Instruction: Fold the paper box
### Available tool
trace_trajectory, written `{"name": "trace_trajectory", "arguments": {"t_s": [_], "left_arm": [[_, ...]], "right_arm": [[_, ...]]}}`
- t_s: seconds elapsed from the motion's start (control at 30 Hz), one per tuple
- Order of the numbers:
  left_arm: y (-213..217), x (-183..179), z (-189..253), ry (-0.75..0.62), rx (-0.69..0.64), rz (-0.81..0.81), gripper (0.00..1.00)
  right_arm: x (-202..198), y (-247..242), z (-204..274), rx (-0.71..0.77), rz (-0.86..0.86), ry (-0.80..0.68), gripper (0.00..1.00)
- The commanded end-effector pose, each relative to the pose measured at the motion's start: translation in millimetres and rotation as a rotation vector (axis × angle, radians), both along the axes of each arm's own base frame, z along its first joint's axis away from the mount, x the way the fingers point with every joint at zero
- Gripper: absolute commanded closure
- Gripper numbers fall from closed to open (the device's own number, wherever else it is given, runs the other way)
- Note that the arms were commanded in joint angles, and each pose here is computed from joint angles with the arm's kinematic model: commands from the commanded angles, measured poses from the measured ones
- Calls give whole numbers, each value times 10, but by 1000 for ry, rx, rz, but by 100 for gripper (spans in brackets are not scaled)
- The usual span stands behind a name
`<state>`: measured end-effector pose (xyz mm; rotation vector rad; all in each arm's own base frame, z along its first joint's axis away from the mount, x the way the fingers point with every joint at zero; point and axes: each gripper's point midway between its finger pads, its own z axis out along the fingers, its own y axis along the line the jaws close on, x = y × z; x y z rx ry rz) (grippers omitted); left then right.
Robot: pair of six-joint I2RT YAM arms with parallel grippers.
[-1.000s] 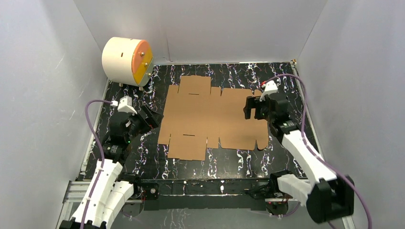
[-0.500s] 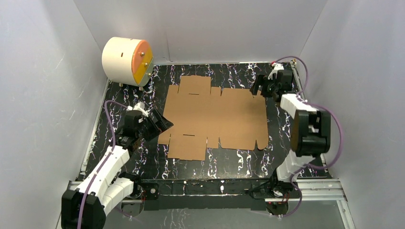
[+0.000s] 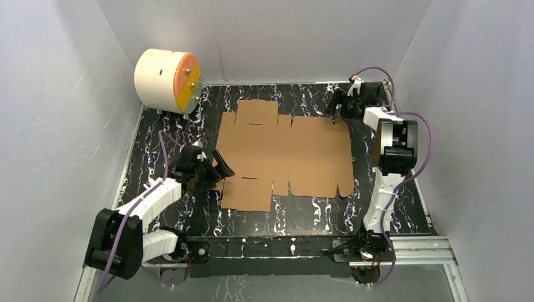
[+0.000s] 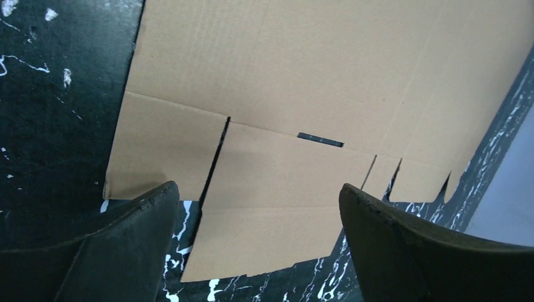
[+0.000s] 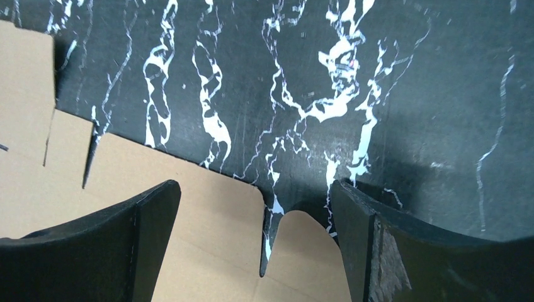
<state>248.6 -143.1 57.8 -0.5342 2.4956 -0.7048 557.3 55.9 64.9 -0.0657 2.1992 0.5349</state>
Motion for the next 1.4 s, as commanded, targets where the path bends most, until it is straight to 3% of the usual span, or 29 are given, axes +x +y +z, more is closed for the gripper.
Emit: {"name": "trace_trajectory", "arguments": {"t_s": [0.0, 0.13, 0.67, 0.93, 1.37], "left_arm": [[2, 124, 60, -23, 17, 19, 6], [50, 152, 7, -23, 37, 50, 6], [345, 311, -131, -6, 211, 146, 6], [482, 669, -251, 11, 358, 173, 5], [112, 1494, -451, 14, 372, 44, 5]], "right_arm": [[18, 55, -27, 8, 46, 6, 2], [-70, 66, -142, 12, 51, 47, 1], [-1310, 116, -308, 78, -50, 284, 1], [-1823, 127, -272, 77, -96, 312, 2], [-2638, 469, -165, 115, -29, 348, 1]]}}
